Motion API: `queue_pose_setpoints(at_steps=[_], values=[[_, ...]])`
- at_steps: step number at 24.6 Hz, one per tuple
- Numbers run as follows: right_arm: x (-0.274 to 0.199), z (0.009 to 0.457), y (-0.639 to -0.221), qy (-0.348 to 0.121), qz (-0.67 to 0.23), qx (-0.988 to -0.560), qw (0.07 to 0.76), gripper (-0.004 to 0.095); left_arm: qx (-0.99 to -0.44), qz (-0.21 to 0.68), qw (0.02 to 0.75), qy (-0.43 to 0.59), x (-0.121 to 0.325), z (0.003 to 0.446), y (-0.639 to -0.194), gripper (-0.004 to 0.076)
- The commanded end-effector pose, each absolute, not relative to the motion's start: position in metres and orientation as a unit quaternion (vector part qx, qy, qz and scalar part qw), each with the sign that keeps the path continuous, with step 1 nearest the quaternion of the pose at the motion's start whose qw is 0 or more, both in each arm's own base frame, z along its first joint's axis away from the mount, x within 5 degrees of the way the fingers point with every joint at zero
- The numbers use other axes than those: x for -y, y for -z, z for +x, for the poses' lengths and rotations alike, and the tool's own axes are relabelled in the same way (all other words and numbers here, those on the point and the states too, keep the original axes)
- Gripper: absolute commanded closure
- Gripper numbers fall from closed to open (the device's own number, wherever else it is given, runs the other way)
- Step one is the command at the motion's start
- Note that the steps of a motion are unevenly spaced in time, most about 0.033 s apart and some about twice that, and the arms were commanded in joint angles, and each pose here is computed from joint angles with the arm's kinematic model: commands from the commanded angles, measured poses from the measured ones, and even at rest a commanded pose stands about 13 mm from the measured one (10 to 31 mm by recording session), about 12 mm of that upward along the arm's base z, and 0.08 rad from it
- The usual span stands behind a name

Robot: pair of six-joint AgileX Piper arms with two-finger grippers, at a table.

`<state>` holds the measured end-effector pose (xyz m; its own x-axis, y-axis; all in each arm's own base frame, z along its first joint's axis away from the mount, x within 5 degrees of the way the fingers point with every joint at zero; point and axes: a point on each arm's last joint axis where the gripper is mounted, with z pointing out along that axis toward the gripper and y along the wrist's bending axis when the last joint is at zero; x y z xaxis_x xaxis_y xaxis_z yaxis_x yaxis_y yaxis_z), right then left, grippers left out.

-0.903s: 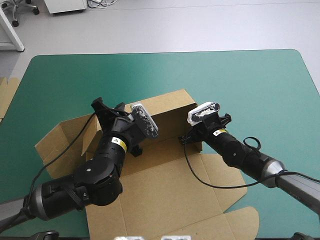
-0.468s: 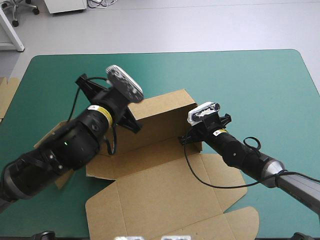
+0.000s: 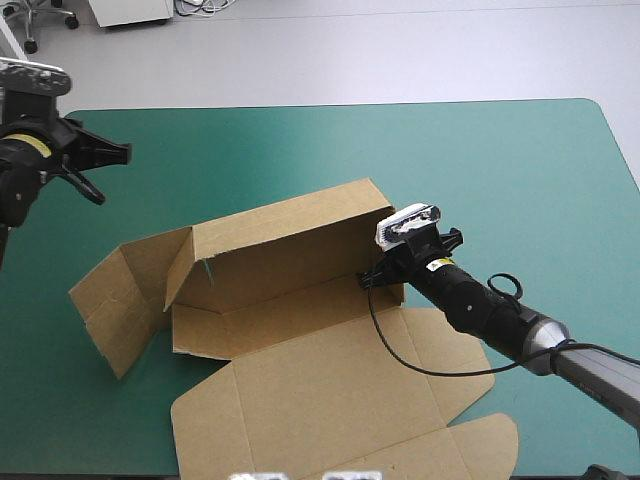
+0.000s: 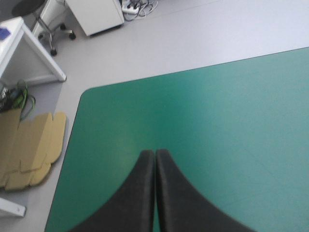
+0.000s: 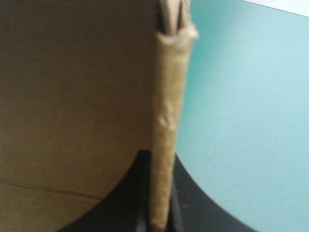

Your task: Fold the box

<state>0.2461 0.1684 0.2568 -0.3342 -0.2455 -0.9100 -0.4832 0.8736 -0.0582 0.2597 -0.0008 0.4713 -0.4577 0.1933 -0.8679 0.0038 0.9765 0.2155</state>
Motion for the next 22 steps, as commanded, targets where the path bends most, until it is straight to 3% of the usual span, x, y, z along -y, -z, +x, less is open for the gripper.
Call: queue_pose_setpoints(at_steps=[1, 6, 11, 16, 22], values=[[-0.171, 0.244, -0.272, -0.123, -0.24, -0.796, 0.542, 0.0921, -0.818, 0.008, 0.572, -0.057, -0.025, 0.256, -0.491, 0.0727], [-0.172, 0.242, -0.27, -0.139, -0.232, -0.806, 0.526, 0.0921, -0.812, -0.014, 0.582, -0.043, -0.037, 0.264, -0.489, 0.0727], [-0.164, 0.245, -0.266, -0.146, -0.227, -0.82, 0.505, 0.092, -0.84, -0.018, 0.542, -0.036, -0.042, 0.287, -0.467, 0.0727], [-0.124, 0.258, -0.267, -0.146, -0.186, -0.847, 0.476, 0.0918, -0.854, -0.031, 0.52, -0.002, -0.044, 0.317, -0.443, 0.0727], [-0.083, 0.252, -0.29, -0.132, -0.157, -0.875, 0.438, 0.0904, -0.849, -0.049, 0.527, -0.013, -0.057, 0.319, -0.442, 0.0727]])
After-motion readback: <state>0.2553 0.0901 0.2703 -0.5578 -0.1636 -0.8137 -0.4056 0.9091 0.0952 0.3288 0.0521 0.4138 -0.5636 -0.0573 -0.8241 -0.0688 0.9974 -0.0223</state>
